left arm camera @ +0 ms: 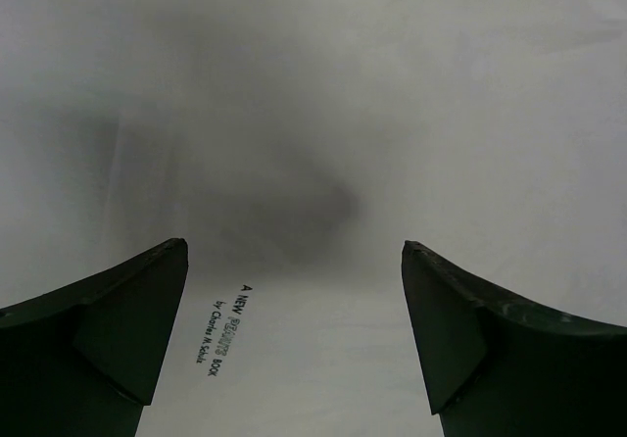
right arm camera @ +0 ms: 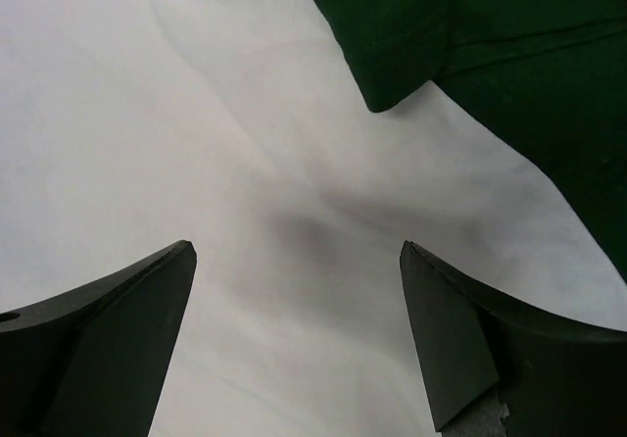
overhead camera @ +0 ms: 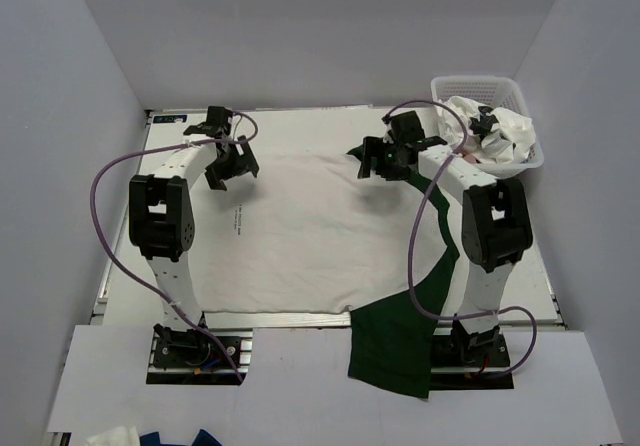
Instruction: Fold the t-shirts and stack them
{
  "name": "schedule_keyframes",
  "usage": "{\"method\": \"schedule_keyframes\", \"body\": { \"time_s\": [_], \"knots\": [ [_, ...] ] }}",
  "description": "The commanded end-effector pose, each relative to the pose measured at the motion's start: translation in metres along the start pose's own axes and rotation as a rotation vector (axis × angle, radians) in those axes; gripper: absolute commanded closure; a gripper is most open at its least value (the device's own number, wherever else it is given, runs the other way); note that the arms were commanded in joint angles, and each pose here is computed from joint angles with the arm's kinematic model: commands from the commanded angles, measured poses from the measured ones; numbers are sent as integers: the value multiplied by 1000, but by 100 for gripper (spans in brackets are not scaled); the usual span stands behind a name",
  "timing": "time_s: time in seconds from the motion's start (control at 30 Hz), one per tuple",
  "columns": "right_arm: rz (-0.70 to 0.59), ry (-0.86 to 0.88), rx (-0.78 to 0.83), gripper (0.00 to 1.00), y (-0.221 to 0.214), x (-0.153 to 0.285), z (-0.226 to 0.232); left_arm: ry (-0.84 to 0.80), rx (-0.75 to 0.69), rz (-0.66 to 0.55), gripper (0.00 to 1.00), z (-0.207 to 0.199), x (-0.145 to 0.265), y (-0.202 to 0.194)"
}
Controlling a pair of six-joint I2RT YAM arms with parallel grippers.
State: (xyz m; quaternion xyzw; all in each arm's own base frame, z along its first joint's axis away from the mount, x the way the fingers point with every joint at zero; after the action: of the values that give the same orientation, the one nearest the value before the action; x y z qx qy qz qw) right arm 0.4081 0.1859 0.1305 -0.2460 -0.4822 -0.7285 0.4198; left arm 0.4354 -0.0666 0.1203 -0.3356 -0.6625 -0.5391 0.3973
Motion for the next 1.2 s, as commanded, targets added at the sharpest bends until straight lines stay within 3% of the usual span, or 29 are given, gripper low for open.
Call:
{"method": "schedule_keyframes", "body": {
  "time_s": [0.0, 0.13, 0.27, 0.3, 0.37, 0.4, 0.47, 0.6, 0.7, 0.77, 0.8, 1.0, 1.03, 1.07, 1.17],
  "knots": [
    [-10, 55, -23, 10, 8, -21, 10, -56, -5, 17, 0, -3, 4, -7],
    [-96, 56, -35, 10, 38, -51, 16, -40, -6, 55, 0, 6, -10, -25],
    [-175, -14, -73, 10, 65, -114, 2, 53, -30, 100, 0, 23, -25, -41],
    [-334, 27, -65, 10, 124, -97, 30, 84, -33, 124, 0, 27, -28, -47],
    [-360, -82, -81, 10, 128, -140, 7, 148, -41, 160, 0, 37, -32, -55],
    [-510, -15, -63, 10, 174, -127, 31, 169, -44, 164, 0, 40, -35, -57],
    [-795, 64, -25, 10, 225, -113, 48, 201, -49, 177, 0, 45, -37, -60],
    [-984, 158, 45, 10, 259, -83, 66, 207, -48, 152, 0, 45, -33, -52],
    [-919, 130, 212, 10, 255, -49, 85, 210, -46, 127, 0, 43, -26, -40],
    [-754, 62, 235, 10, 218, -48, 70, 204, -44, 106, 0, 40, -23, -32],
    [-768, 37, 240, 10, 219, -18, 72, 197, -41, 81, 0, 38, -18, -24],
    [-363, -246, 157, 10, 83, 12, -12, 169, -27, 57, 0, 32, -11, -12],
    [-353, -221, 142, 10, 73, 25, -11, 153, -24, 39, 0, 29, -9, -9],
    [-242, -249, 121, 10, 29, 11, -32, 156, -25, 51, 0, 30, -11, -13],
    [-149, -192, 35, 10, -14, 22, -36, 138, -24, 53, 0, 28, -15, -13]
  ]
}}
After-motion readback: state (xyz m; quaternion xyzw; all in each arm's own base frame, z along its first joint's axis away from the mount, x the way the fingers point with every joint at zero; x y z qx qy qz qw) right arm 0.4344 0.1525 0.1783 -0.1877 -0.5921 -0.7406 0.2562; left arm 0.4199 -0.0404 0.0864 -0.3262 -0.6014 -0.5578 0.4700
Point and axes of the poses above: each gripper's point midway between its finger pads, its own x axis back along the fingers, its own z axis along the line the jaws close on, y = z × x, the point moved 4 cm from there along x, back along the fingers, and after that the axes turned 11 degrees about -x, right-handed, at the moved point
